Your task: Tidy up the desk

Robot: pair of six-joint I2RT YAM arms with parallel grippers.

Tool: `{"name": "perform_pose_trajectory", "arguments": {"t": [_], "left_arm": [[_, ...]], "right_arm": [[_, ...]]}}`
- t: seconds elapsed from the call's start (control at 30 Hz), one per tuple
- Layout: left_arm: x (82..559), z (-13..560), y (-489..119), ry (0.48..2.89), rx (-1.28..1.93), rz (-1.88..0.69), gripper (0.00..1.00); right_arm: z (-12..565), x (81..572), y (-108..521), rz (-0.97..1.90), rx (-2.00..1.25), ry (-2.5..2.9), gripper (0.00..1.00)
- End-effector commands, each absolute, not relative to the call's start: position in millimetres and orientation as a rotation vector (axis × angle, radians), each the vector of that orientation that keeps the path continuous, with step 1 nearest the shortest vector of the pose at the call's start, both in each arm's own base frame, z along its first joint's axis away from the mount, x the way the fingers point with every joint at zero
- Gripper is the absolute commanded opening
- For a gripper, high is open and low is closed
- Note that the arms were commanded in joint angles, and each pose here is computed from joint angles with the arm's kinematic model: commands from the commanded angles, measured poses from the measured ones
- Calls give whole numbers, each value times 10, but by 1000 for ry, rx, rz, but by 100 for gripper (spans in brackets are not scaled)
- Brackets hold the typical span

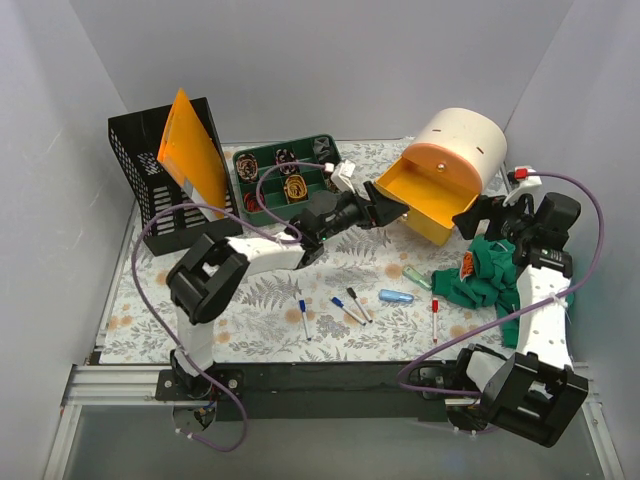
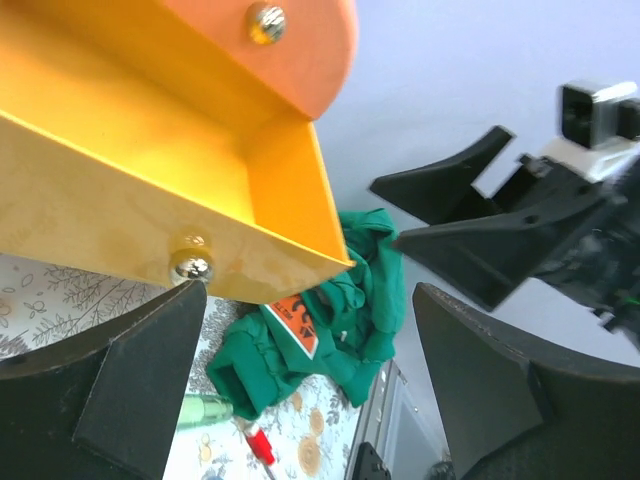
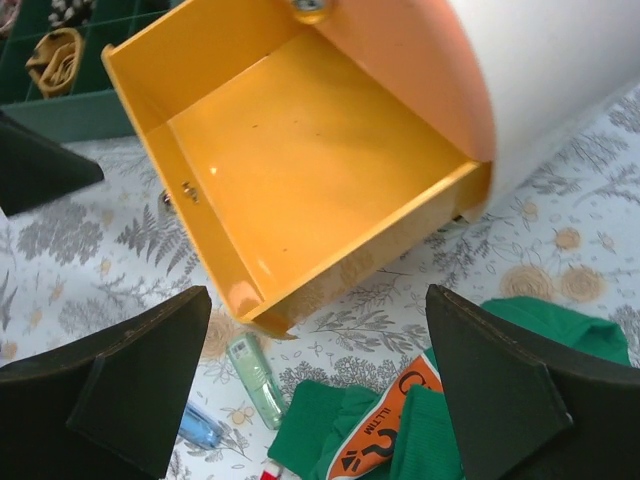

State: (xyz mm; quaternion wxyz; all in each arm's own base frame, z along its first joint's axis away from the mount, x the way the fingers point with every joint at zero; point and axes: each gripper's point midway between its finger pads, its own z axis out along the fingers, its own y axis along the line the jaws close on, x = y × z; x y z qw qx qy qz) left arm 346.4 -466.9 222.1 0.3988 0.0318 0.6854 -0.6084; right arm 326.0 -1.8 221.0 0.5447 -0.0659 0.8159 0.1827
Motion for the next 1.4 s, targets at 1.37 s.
{"name": "perform_pose_trajectory", "arguments": {"t": [1.37], "left_arm": [[2806,2762,-1938,1595,413,-506,98]], "right_arm": [[673,2576,1073,130,-1468,2201,62]]}}
